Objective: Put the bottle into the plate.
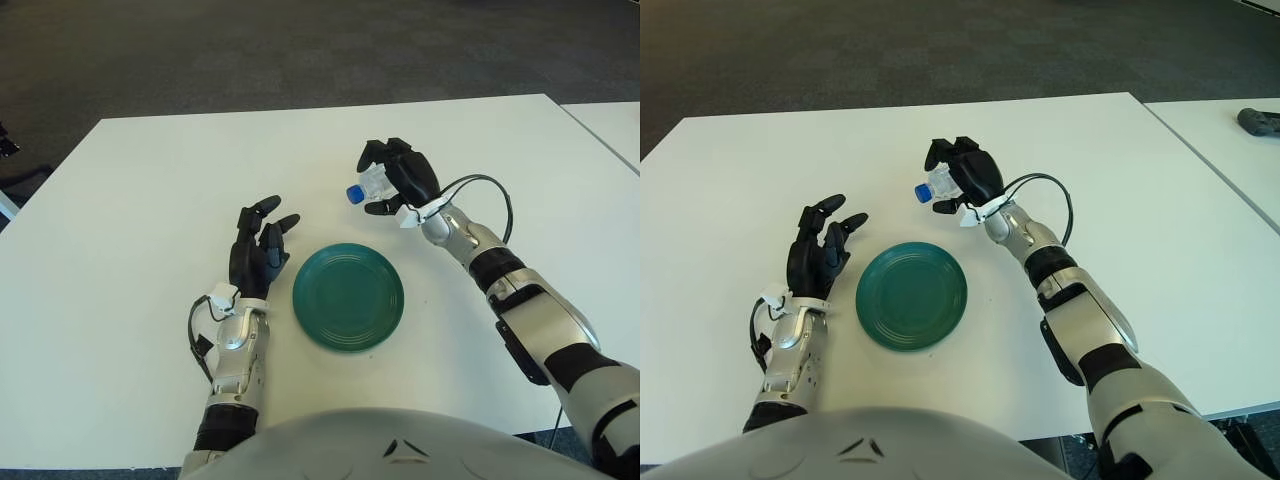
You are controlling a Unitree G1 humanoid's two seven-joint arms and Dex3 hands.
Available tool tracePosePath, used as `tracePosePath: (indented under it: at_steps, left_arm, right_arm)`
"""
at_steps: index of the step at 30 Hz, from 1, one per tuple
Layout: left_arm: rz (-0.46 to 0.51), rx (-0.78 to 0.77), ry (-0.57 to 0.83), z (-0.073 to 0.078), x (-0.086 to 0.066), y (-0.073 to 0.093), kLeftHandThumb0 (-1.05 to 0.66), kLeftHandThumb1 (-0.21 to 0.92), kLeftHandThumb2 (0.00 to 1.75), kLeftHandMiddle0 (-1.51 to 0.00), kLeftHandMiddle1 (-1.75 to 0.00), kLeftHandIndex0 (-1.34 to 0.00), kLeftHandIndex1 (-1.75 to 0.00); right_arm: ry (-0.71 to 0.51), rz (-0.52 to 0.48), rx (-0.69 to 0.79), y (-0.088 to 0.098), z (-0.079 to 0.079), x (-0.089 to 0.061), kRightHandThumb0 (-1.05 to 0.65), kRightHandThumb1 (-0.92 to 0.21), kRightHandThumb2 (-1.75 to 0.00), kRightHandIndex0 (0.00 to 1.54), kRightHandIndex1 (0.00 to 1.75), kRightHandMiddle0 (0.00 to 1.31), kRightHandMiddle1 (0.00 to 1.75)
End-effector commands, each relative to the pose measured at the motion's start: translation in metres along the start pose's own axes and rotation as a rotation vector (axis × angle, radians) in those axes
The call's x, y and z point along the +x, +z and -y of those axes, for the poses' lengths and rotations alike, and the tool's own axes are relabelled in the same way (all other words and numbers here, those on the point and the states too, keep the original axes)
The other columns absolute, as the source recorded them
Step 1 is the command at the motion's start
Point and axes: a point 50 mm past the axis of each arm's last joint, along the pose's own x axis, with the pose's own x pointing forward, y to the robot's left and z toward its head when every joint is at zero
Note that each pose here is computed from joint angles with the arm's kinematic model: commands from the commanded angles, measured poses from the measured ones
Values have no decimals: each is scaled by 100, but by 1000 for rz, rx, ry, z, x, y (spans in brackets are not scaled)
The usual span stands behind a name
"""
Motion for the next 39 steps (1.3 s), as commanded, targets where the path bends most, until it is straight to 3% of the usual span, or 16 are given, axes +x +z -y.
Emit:
tracePosePath:
  at_steps: [1,17,24,39]
  left_arm:
    - [23,-19,8,4,4,1,-80,92,61,-45,-90,-15,-117]
    - [24,15,30,-7,4,0,-80,92,62,-47,-89,-17,-116]
    - [39,-7,29,-9,4,1,-79,92,60,-48,-90,-19,-116]
    - [28,18,32,-10,3,1,-79,92,60,-47,-89,-18,-116]
  right_arm:
    - [-18,46,-10,7,6,-7,-6,-18,-142,129,175,102,175]
    - [31,131,-76,25,7,-37,-11,-23,-136,129,175,100,175]
    - [23,189,-67,39,2,-58,-11,-21,-137,128,175,101,175]
    - [29,240,-17,48,-1,-72,-8,-14,-147,126,175,103,175]
